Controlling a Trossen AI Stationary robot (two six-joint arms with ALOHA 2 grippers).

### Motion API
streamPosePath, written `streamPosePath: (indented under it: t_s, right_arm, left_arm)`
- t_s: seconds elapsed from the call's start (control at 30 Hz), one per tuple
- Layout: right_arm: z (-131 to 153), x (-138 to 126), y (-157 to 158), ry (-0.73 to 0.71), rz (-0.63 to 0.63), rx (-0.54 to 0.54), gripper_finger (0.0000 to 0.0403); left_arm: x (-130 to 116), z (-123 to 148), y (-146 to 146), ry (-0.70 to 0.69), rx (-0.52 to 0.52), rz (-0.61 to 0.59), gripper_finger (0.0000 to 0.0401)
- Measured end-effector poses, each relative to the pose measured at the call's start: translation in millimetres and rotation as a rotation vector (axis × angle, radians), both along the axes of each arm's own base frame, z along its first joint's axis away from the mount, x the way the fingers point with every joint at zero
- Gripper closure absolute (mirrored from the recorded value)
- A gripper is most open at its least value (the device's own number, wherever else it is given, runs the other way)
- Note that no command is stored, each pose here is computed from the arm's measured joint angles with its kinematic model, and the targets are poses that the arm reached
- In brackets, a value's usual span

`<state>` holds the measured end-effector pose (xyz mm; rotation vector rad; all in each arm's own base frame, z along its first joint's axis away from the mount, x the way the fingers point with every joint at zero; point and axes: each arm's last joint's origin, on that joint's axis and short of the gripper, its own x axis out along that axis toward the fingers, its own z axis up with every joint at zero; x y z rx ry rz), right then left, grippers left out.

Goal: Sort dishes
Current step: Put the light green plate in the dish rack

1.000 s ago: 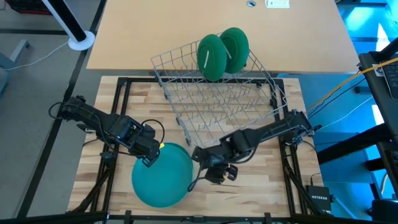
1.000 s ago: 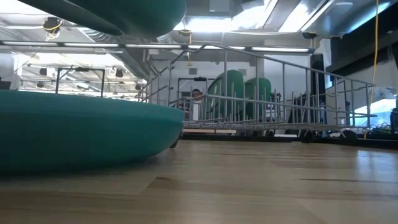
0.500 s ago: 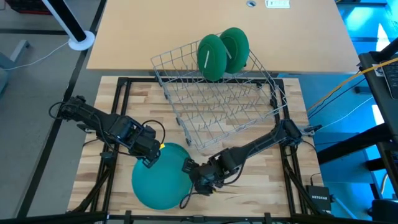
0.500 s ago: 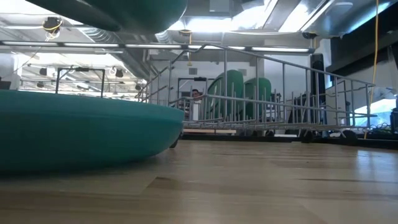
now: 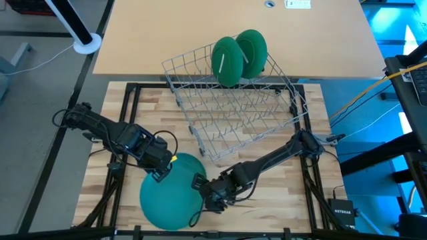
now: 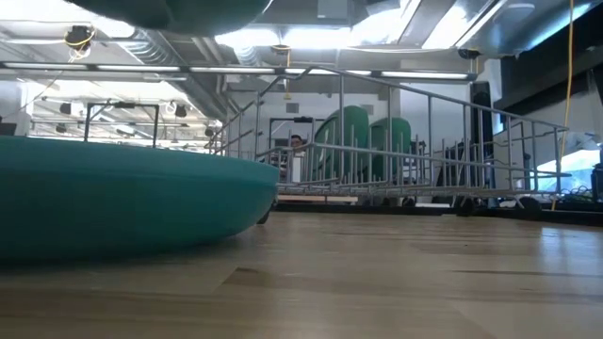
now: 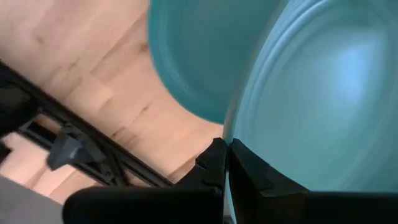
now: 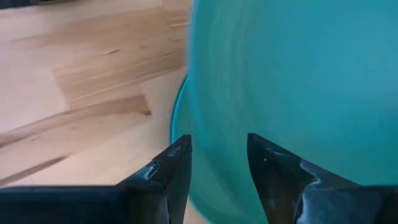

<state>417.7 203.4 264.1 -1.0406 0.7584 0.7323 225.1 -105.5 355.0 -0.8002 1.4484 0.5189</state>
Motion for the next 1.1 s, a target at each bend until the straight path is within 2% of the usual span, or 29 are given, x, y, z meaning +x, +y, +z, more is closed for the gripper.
streamPosePath:
  t_s: [0.3,0.4,0.53,0.6,0.73,0.93,1.03,1.1]
  right_arm:
    - [-15.6,6.4,2.3,0.01,-0.018,-0.027,0.025]
    - [-16.7,6.8,2.3,0.01,-0.022,-0.033,0.0281]
    - [-15.8,7.3,3.3,-0.004,-0.015,-0.038,0.0349]
    - [-14.5,7.2,4.3,-0.013,-0.001,-0.041,0.0368]
    - [-14.2,4.7,7.9,-0.019,0.012,-0.068,0.0369]
    - [-15.9,-1.1,15.9,-0.043,0.023,-0.175,0.0378]
    - [-20.3,-4.3,15.5,-0.018,0.007,-0.217,0.0389]
    - [-18.3,-1.6,16.8,-0.048,-0.001,-0.206,0.0391]
  left_arm:
    - [4.7,0.9,-2.6,-0.042,-0.041,-0.003,0.0401]
    - [4.3,0.6,-2.6,-0.037,-0.04,-0.003,0.0401]
    - [3.2,0.1,-1.9,-0.026,-0.031,-0.003,0.0401]
    - [3.2,-0.1,-1.4,-0.026,-0.022,-0.003,0.0401]
    - [3.5,0.0,-1.9,-0.031,-0.027,-0.004,0.0397]
    - [4.0,0.2,-2.0,-0.033,-0.035,-0.003,0.0374]
    - [5.0,1.5,-3.2,-0.048,-0.058,-0.04,0.0361]
    - [4.5,1.3,-2.6,-0.049,-0.047,-0.066,0.0349]
